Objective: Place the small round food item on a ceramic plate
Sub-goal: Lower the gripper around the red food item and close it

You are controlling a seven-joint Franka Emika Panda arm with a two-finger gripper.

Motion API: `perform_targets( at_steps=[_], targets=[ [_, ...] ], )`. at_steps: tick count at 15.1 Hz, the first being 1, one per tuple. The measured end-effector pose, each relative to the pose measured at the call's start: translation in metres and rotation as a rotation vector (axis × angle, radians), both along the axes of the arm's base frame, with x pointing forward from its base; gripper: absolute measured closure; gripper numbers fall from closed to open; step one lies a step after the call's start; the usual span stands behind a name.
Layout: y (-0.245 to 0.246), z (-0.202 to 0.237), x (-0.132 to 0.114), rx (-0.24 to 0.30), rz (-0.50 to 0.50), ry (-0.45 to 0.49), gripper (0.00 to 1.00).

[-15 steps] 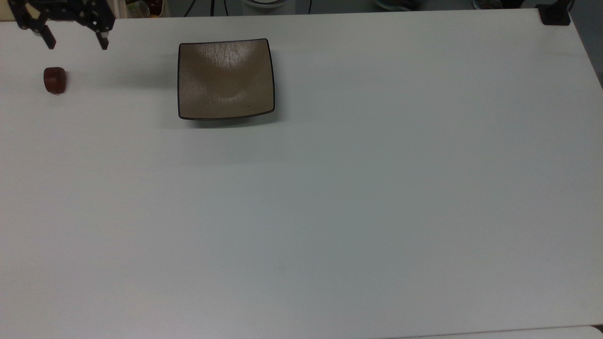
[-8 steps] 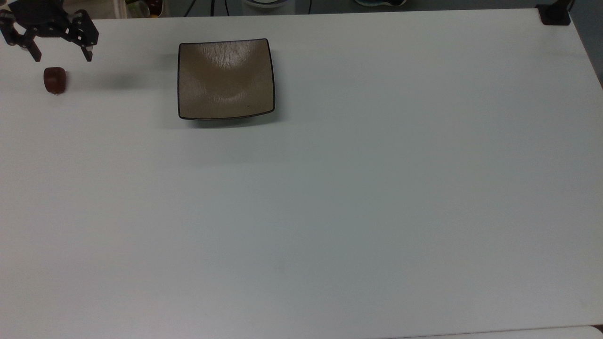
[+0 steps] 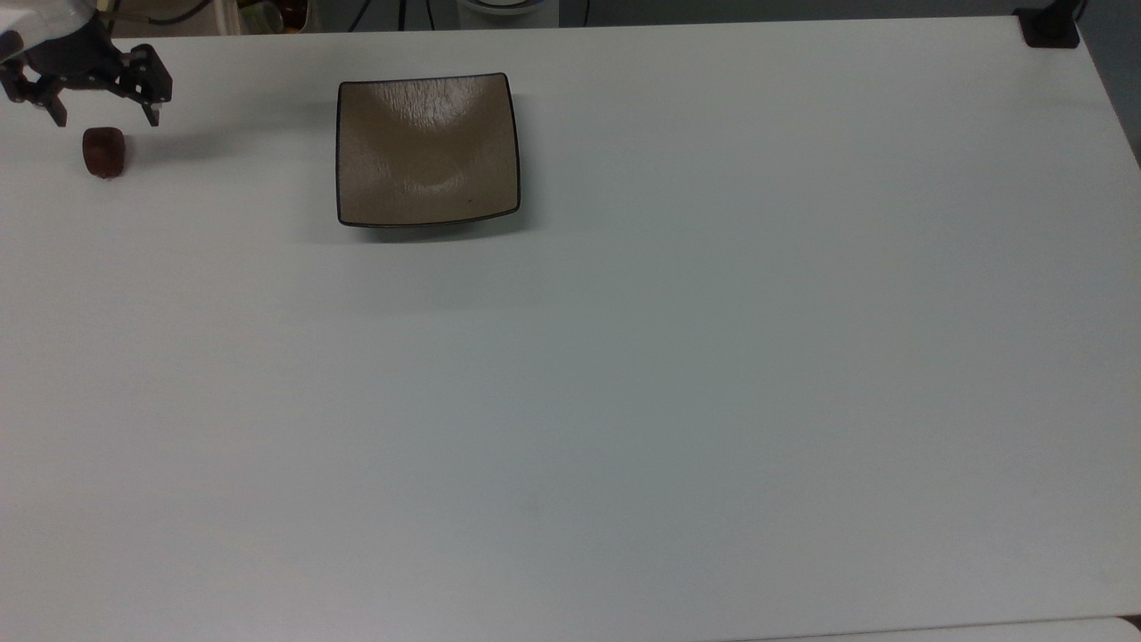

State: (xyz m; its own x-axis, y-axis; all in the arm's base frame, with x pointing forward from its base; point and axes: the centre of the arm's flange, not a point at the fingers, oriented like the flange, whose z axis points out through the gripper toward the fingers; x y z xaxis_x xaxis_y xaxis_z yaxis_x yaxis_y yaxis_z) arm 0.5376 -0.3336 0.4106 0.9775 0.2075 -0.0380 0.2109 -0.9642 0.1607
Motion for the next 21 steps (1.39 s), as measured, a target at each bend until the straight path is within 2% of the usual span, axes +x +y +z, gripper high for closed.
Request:
perform_targets(
  at_steps=[4, 13, 21],
  targets=[
    [-0.013, -0.032, -0.006, -0.01, 0.002, 0.013, 0.0],
    [-0.051, -0.074, -0.025, -0.032, 0.033, 0.04, 0.0],
    [-0.052, -0.108, -0.024, -0.03, 0.037, 0.078, 0.0]
  ],
)
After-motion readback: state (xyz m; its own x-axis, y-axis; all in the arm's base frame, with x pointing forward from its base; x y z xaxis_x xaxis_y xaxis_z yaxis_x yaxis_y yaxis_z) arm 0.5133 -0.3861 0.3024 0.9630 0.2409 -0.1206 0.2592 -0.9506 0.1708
